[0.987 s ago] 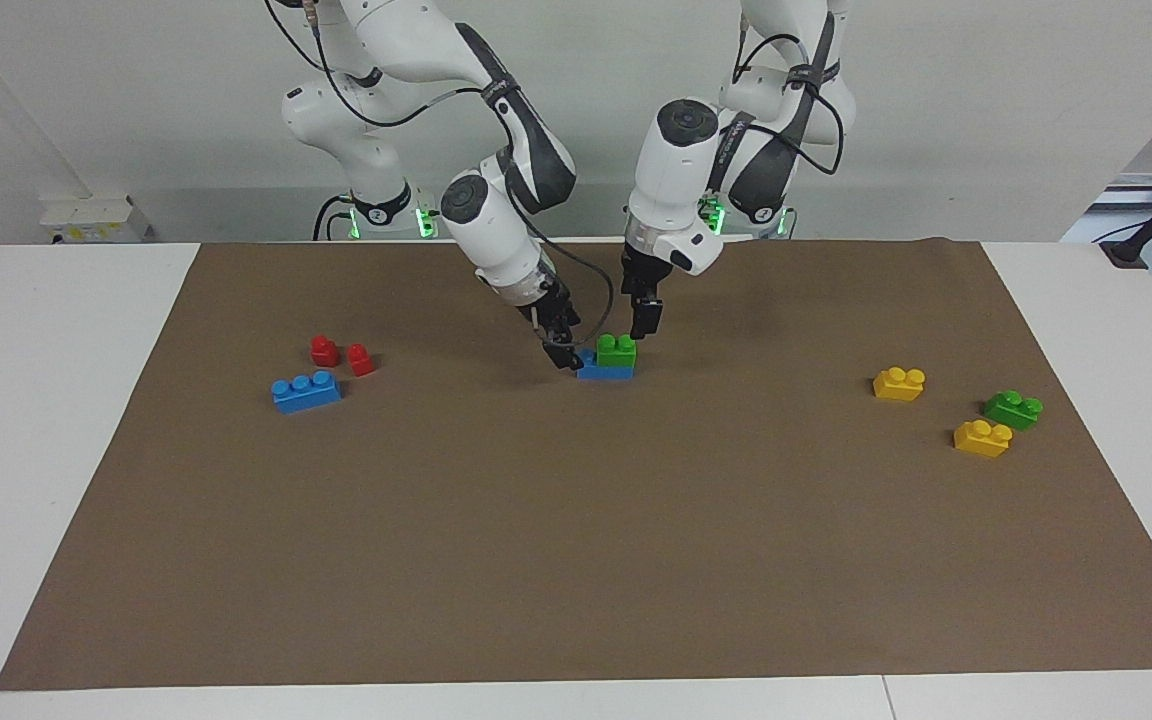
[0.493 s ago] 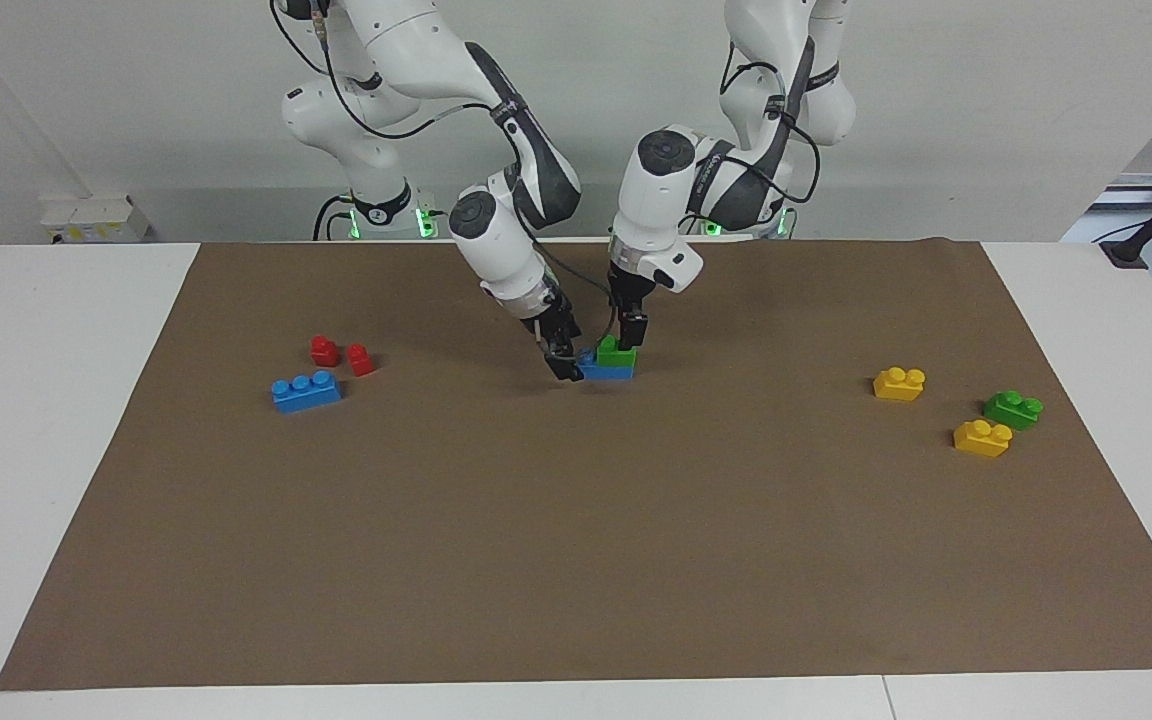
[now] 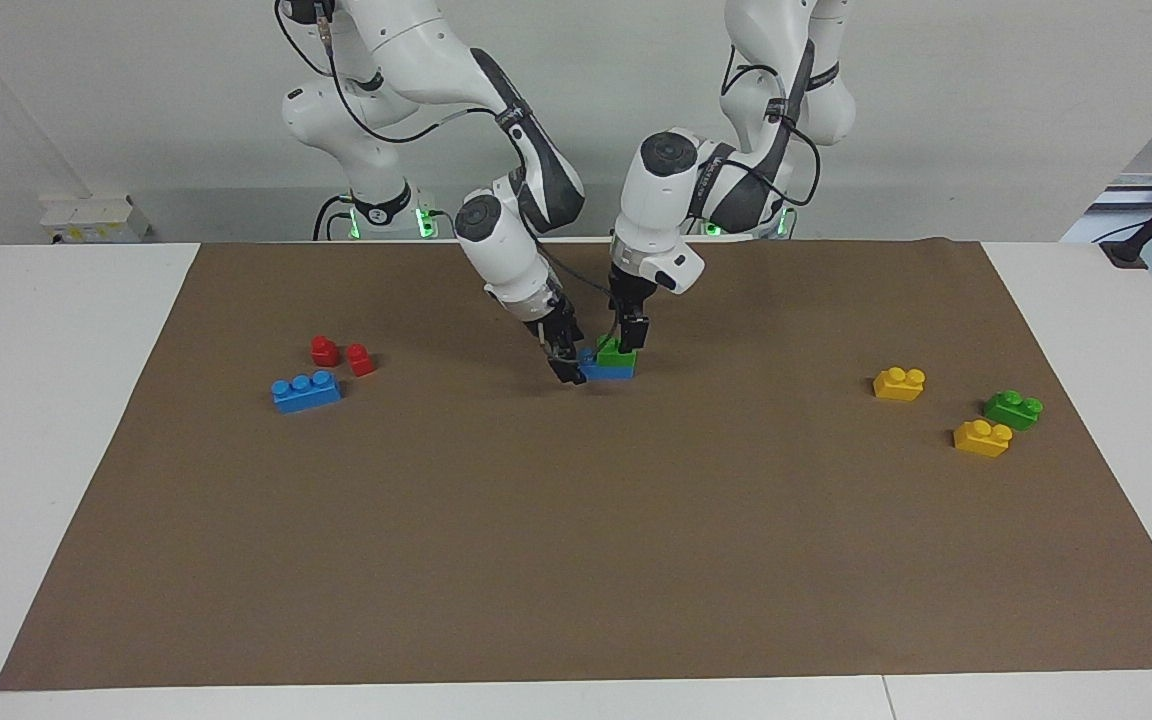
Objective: Remove green block with left arm and hold with right
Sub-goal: 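Grasp the green brick with the left gripper while the right gripper grasps blue, then pull the left gripper and the right gripper apart to separate the bricks, then carry the green brick with the left gripper while the right gripper lowers blue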
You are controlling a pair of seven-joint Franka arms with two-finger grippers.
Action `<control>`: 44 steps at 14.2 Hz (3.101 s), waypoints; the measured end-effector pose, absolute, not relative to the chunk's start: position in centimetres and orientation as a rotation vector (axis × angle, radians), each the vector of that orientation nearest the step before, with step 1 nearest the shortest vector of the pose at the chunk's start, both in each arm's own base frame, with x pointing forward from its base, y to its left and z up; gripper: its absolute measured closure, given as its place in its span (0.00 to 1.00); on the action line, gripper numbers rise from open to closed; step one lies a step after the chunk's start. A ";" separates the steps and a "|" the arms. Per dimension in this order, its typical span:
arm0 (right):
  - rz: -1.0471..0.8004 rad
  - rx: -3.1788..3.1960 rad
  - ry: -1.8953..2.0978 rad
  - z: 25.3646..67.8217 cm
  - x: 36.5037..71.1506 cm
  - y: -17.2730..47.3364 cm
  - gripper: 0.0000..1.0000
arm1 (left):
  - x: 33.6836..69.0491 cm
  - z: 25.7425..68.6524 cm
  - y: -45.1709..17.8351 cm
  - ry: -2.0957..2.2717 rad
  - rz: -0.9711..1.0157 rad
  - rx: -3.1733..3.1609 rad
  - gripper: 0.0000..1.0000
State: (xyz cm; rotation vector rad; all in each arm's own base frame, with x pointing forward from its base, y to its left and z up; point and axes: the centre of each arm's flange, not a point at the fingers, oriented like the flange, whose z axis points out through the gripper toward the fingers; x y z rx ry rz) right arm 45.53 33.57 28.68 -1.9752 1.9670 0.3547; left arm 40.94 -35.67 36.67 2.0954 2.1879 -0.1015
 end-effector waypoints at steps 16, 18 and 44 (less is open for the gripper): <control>0.352 -2.016 1.924 28.7 44.8 34.6 0.65 | 40.9 34.2 -35.6 2.193 -0.039 2.170 0.00; 0.352 -2.016 1.924 28.7 44.8 34.6 0.65 | 40.7 33.9 -35.5 2.195 -0.015 2.201 0.07; 0.447 -2.106 1.741 36.0 55.3 15.1 0.65 | 50.5 41.9 -20.3 2.115 0.064 2.245 0.66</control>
